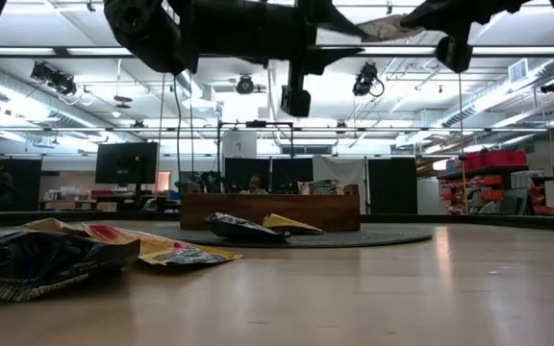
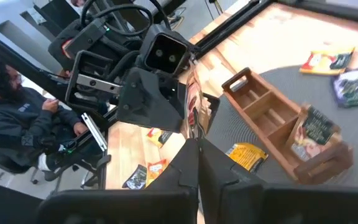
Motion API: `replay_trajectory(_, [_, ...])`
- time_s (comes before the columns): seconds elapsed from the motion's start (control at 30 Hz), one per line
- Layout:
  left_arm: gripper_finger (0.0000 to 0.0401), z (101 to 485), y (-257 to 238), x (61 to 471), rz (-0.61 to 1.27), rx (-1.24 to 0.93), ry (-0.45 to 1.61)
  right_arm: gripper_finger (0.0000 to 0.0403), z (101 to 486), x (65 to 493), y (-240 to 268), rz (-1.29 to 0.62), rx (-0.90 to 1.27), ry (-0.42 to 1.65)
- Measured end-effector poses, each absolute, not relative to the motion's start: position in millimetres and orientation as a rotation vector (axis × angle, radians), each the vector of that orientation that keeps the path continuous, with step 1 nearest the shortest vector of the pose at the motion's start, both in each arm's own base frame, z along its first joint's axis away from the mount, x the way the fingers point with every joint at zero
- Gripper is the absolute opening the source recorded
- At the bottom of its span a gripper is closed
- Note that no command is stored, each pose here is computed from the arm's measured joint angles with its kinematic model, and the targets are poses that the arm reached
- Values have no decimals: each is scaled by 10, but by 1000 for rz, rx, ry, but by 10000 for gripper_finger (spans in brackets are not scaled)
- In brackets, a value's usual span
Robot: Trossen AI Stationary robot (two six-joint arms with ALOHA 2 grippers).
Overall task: Pick & Place Tea
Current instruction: Put the brown tea bag into the right section of the wooden organizer
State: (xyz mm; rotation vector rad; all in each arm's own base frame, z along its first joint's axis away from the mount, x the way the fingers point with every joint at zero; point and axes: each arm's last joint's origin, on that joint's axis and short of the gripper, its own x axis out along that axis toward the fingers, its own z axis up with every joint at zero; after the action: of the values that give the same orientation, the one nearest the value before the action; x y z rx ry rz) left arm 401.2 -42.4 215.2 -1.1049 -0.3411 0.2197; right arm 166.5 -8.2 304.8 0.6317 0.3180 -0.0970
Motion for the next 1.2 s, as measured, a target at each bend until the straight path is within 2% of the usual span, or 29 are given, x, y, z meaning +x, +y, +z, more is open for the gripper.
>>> replay_trajectory(0.2, [103,2358,-388,3950,140,-902,-351,0,3353,1580,-92,-133,488,343])
replay_trajectory(0.4, [104,2625,-277,3843,109,-680,-293,0,3536,1541,-118,-175,407,399])
replay_trajectory(0.8, [87,3075,23,3218,290,-429,131,0,3241,1963,-141,-144,385,617])
replay_trajectory(1.03, [83,3349,159,2788,339,-339,188,0,3028,2328,-266,-111,329,706])
replay_trajectory(1.2, [83,3488,222,2526,364,-296,205,0,3083,2607,-414,-103,259,762])
